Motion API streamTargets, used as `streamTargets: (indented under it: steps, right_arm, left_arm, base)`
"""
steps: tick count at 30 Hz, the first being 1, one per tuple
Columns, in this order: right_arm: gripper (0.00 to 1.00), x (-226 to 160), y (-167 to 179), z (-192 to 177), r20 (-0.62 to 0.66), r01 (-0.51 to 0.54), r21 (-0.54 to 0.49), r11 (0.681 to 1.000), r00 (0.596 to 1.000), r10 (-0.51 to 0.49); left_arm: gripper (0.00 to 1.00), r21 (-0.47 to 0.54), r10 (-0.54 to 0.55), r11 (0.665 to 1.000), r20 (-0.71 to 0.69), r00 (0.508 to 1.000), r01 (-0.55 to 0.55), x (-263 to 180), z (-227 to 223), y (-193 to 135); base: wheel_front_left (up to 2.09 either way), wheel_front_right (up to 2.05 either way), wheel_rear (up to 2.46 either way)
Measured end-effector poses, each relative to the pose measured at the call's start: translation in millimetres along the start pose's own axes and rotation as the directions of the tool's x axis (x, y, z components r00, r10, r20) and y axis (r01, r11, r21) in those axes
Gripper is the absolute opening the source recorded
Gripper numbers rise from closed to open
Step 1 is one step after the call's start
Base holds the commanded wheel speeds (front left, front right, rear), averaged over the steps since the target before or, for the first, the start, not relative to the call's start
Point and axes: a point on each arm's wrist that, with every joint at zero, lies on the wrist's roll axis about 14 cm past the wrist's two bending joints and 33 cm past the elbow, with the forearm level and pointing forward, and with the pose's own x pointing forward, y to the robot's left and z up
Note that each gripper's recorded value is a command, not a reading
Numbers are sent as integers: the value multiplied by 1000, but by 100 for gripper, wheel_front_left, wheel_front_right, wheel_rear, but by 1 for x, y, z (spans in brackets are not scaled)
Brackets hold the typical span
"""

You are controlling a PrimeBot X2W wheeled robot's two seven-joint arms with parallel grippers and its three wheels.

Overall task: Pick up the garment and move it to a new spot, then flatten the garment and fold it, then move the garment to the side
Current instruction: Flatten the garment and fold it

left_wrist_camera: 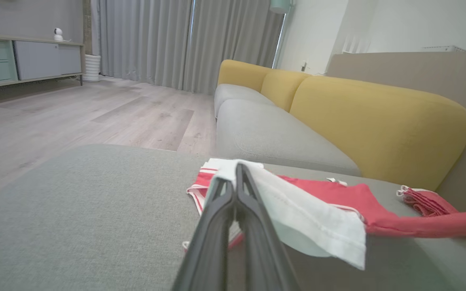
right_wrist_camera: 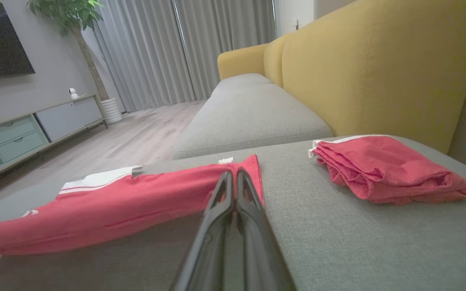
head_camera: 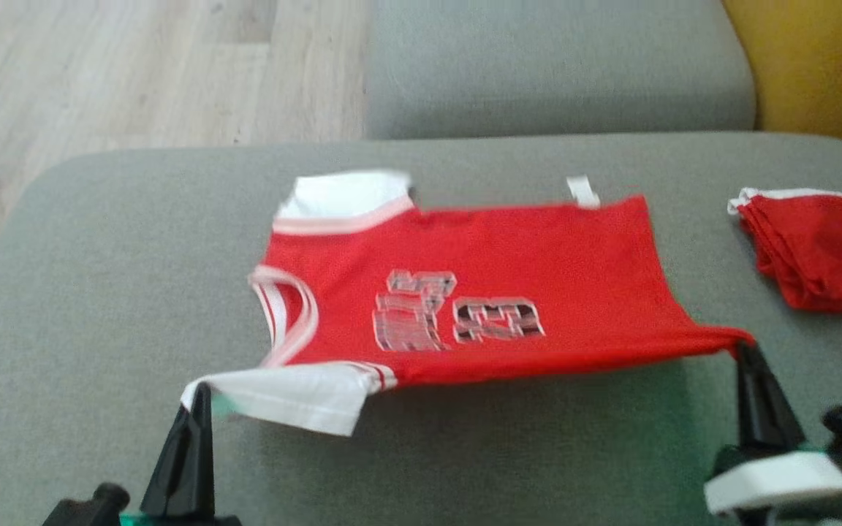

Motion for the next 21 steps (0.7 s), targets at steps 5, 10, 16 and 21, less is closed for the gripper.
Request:
streamTargets:
  steps: [5,10,16,21]
  right_arm:
    - [0,-23,-9,11,-8,26,-16,1000,1000,-26]
    - [0,-31,-6,-3,-82,20,-12,1000,996,-21]
    - [0,-33,-4,-34,-183,18,9,1000,983,-16]
    - [0,-27,-3,-50,-248,14,4,1000,969,-12]
  left_arm:
    - [0,12,0,1000,-11,1000,0,-15,7,-3]
    - [0,11,-2,1000,-61,998,3,-18,-6,-4]
    - [0,2,-17,1000,-166,986,18,-17,-37,-4]
    - [0,-2,-31,1000,-189,982,31,-6,-48,-5]
  base:
    - [0,0,0]
    - [0,0,0]
    - [0,0,0]
    - [0,0,0]
